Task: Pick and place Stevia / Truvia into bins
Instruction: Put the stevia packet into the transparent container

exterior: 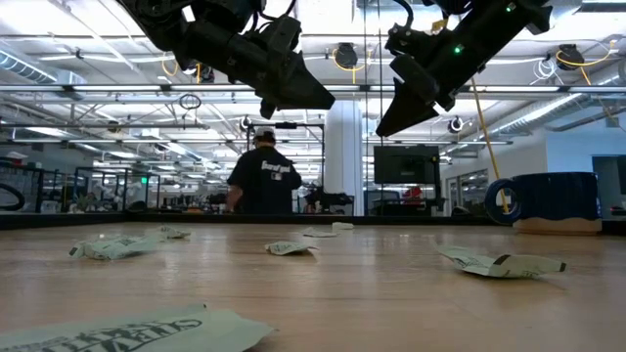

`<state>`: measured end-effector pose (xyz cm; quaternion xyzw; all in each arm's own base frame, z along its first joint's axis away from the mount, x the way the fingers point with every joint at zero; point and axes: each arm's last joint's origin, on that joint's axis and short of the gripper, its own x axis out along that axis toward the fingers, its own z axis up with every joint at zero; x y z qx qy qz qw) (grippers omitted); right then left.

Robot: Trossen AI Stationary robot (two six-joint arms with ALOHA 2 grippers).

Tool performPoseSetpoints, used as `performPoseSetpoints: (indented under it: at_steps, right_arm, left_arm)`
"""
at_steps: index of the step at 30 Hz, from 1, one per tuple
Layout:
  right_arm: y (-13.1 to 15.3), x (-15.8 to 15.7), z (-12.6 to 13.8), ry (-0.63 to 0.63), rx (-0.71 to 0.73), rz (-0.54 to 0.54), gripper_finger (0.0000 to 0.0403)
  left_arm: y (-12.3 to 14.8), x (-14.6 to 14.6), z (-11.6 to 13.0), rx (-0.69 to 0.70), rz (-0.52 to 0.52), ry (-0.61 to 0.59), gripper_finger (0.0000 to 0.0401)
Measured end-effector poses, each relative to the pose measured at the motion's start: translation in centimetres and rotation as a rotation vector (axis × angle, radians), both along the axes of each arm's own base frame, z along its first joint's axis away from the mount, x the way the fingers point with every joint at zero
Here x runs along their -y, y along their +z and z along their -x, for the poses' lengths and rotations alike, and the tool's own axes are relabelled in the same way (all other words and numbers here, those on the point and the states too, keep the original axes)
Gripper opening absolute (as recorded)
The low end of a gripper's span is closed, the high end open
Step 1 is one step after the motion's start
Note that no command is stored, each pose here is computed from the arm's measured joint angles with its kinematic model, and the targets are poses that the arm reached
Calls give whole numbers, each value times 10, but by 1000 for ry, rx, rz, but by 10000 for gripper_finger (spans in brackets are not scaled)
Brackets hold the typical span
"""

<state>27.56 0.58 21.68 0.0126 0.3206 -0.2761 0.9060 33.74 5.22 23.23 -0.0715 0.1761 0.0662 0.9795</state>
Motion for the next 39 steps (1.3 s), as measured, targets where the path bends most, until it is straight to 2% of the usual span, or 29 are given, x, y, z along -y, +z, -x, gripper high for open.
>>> performPoseSetpoints:
  at_steps: [26,39]
  right_arm:
    - [0,1,0,19,-12,23,100]
    - [4,1,-4,27,38,32,100]
  left_arm:
    - [0,0,0,0,0,0,65]
    - [0,0,0,0,0,0,65]
